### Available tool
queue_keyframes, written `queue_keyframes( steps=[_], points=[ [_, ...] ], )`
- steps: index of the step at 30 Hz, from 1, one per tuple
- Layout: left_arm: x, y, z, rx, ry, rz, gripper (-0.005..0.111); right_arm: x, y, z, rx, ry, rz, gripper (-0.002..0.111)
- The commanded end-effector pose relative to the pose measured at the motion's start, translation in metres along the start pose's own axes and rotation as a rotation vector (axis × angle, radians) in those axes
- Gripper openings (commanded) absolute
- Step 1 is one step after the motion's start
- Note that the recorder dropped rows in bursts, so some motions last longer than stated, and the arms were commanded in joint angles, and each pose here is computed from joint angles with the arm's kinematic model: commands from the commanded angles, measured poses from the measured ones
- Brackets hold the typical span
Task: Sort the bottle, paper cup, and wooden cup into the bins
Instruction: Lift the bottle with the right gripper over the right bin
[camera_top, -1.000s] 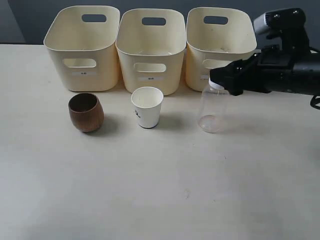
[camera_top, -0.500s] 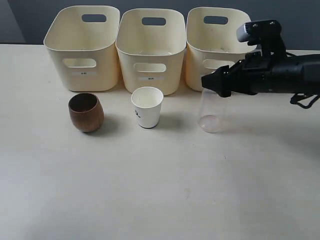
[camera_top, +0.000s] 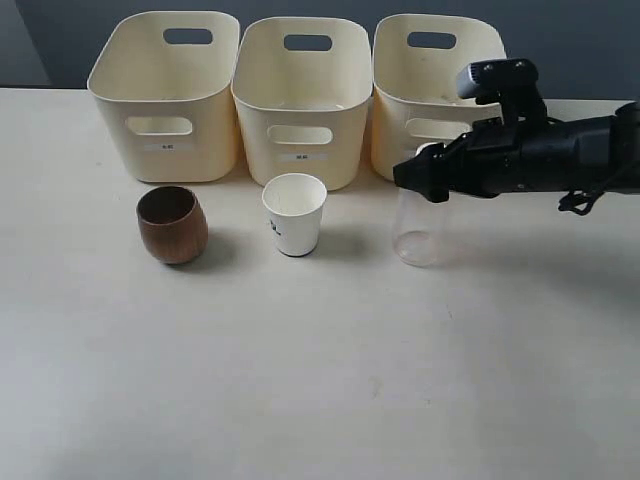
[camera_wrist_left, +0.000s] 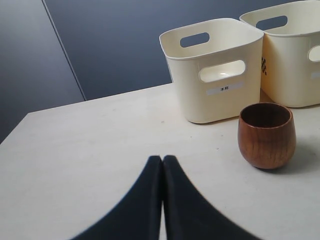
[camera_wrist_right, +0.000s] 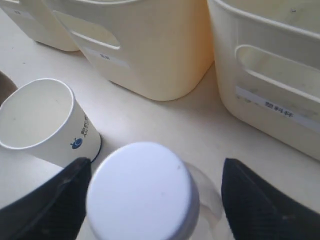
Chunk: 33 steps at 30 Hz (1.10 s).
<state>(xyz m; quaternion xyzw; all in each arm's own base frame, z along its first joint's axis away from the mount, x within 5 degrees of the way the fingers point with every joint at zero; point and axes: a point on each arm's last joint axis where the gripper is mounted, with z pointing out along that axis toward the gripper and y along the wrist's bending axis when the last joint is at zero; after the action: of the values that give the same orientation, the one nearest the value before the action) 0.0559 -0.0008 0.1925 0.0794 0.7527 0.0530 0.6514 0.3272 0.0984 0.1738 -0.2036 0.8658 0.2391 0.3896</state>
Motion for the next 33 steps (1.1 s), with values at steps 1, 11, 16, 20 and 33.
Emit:
queue_keyframes(
  steps=[1,11,16,20,33],
  points=[
    [0.0,0.0,0.0,0.002,-0.008,-0.001,0.0,-0.002,0.001,0.001,-0.005,-0.005,-0.003,0.062],
    [0.0,0.0,0.0,0.002,-0.01,-0.001,0.0,-0.012,0.001,0.001,-0.012,-0.034,-0.012,0.0],
    [0.0,0.0,0.0,0.002,-0.01,-0.001,0.0,-0.04,0.0,-0.001,-0.009,-0.108,-0.015,0.0],
    [0.0,0.0,0.0,0.002,-0.01,-0.001,0.0,-0.064,-0.004,-0.005,0.044,-0.166,-0.032,0.0],
    [0.0,0.0,0.0,0.002,-0.01,-0.001,0.0,-0.122,0.007,-0.044,0.102,-0.35,-0.066,0.0]
  ],
)
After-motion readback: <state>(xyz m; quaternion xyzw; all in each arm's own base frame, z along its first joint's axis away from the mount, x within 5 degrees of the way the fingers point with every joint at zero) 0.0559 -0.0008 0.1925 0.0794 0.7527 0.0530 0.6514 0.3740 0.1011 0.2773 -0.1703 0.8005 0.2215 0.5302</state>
